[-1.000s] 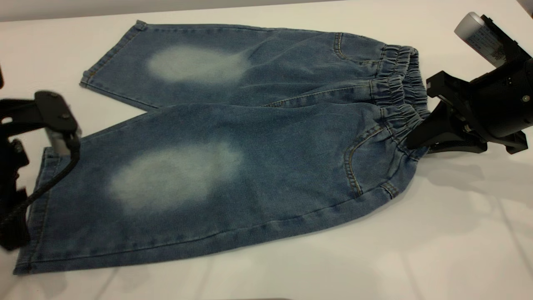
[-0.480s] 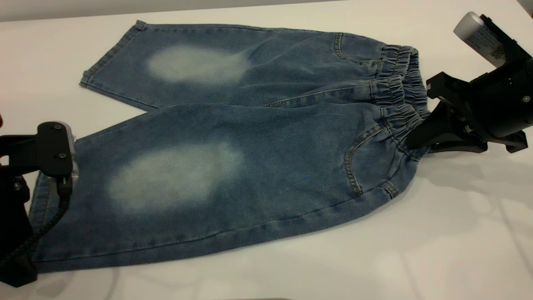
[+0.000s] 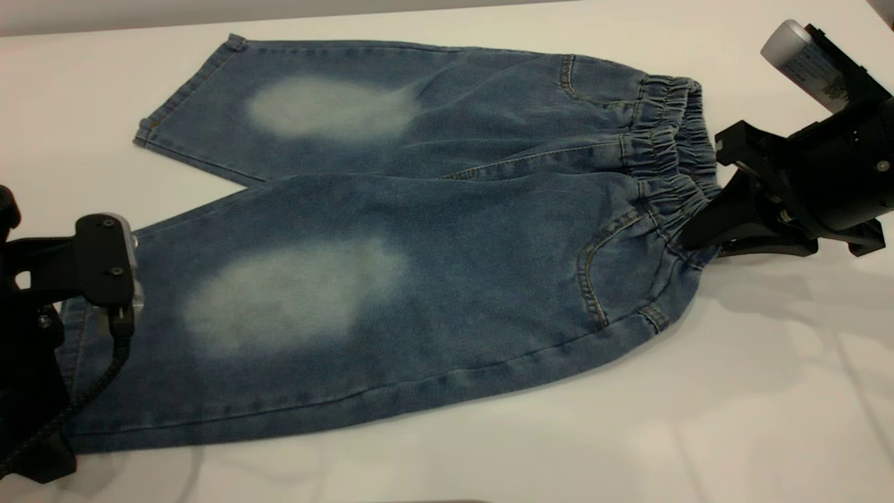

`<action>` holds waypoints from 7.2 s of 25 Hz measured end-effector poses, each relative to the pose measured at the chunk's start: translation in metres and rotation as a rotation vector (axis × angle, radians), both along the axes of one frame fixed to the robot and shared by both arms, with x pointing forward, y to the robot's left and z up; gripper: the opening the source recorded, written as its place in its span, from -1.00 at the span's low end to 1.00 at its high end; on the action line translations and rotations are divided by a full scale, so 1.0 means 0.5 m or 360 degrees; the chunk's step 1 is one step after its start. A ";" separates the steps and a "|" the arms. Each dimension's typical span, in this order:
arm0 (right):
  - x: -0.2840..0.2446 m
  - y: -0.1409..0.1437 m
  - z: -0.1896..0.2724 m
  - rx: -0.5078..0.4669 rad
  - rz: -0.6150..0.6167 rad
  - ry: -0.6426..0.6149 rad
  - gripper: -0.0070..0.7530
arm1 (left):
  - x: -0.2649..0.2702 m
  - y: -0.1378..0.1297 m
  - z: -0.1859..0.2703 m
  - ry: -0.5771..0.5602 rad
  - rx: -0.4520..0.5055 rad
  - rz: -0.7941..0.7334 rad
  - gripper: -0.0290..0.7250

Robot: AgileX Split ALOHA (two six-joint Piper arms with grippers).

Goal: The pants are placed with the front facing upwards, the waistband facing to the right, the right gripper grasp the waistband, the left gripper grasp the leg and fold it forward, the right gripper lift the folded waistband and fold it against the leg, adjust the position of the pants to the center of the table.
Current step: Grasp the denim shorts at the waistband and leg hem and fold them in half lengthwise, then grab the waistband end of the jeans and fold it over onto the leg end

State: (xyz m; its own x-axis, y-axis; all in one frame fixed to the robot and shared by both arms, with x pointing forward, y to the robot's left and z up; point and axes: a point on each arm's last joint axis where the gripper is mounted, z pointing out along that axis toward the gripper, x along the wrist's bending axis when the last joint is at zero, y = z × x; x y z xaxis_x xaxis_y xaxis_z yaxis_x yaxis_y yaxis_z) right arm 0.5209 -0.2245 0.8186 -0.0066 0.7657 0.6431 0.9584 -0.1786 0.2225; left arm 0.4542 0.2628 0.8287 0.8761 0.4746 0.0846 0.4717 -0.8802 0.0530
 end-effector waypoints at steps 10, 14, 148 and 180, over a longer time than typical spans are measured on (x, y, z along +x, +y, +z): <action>0.000 0.000 0.000 0.0000 0.0000 0.0000 -0.76 | 0.005 -0.001 0.001 -0.0044 -0.0011 -0.0004 -0.55; 0.000 0.000 0.000 0.0000 0.0000 0.0000 -0.75 | 0.006 -0.001 0.001 -0.0049 -0.0012 -0.0004 -0.83; 0.072 -0.064 0.025 0.0198 -0.0584 0.0729 0.61 | 0.526 -0.204 0.167 -0.0873 -0.0416 0.0568 0.05; 0.136 -0.072 0.045 0.0361 -0.0751 0.0221 -0.82 | 0.473 -0.301 0.085 -0.0533 -0.0444 0.0511 0.05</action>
State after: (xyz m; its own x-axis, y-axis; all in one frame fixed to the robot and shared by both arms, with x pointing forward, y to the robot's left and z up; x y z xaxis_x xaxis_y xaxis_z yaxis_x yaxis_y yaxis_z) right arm 0.5887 -0.2606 0.8412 0.4013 0.5068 0.7630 0.7800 -0.6258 0.0055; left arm 0.6908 0.1122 0.8713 0.6301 0.7585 0.1665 0.6319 -0.6254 0.4578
